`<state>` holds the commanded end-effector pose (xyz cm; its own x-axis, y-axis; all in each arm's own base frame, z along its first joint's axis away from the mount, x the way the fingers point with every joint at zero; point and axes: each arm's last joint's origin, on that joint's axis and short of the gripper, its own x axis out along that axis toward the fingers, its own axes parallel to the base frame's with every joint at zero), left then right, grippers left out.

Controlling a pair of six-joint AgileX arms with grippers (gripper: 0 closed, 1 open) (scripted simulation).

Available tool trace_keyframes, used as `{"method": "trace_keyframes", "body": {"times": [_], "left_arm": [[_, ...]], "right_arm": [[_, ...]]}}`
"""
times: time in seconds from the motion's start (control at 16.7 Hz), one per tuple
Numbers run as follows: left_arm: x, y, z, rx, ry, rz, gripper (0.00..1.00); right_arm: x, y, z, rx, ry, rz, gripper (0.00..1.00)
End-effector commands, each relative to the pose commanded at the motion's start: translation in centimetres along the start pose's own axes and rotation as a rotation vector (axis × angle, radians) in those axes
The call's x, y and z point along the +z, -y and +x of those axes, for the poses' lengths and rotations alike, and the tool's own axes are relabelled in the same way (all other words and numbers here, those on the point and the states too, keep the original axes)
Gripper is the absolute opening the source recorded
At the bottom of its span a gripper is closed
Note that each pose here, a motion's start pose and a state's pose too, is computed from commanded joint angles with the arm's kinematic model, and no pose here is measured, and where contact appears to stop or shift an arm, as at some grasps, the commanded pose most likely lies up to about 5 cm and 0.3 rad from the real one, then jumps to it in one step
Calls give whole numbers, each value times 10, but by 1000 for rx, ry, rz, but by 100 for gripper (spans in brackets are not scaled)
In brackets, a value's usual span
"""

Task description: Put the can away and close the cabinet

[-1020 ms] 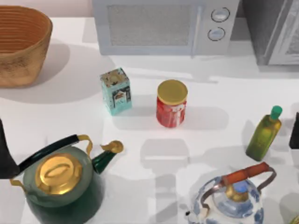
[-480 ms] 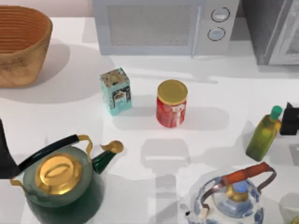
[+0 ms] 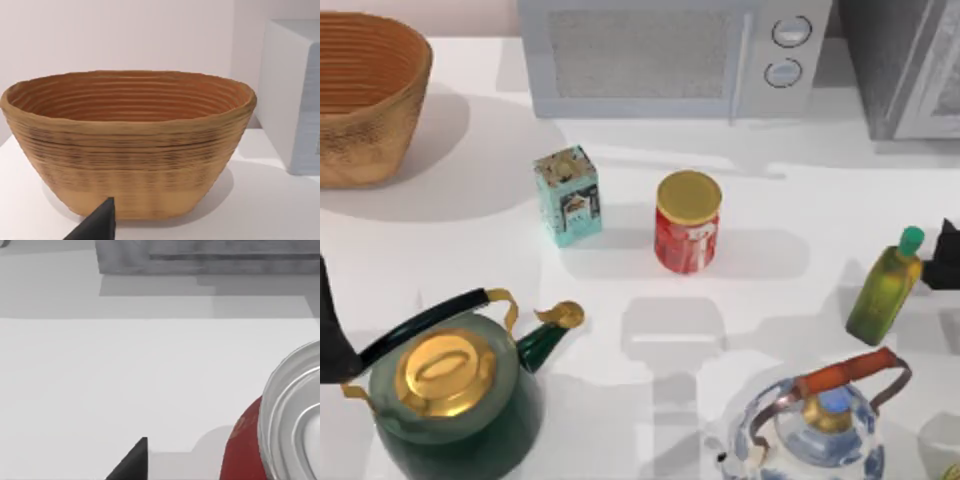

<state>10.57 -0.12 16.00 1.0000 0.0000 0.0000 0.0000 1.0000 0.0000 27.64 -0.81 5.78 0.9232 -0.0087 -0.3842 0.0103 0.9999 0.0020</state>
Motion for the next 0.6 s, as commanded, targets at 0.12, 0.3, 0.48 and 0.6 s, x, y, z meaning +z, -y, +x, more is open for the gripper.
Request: {"method": "trace_keyframes", "body": {"times": [0.12, 0.3, 0.48, 0.6], "left_arm": [[0, 0, 0, 0, 0, 0, 100], [0, 0, 0, 0, 0, 0, 100], [0, 0, 0, 0, 0, 0, 100], [0, 0, 0, 0, 0, 0, 100]], "right_arm": [[0, 0, 0, 0, 0, 0, 47], [0, 0, 0, 0, 0, 0, 25], [0, 0, 0, 0, 0, 0, 2], [0, 0, 0, 0, 0, 0, 0]]}}
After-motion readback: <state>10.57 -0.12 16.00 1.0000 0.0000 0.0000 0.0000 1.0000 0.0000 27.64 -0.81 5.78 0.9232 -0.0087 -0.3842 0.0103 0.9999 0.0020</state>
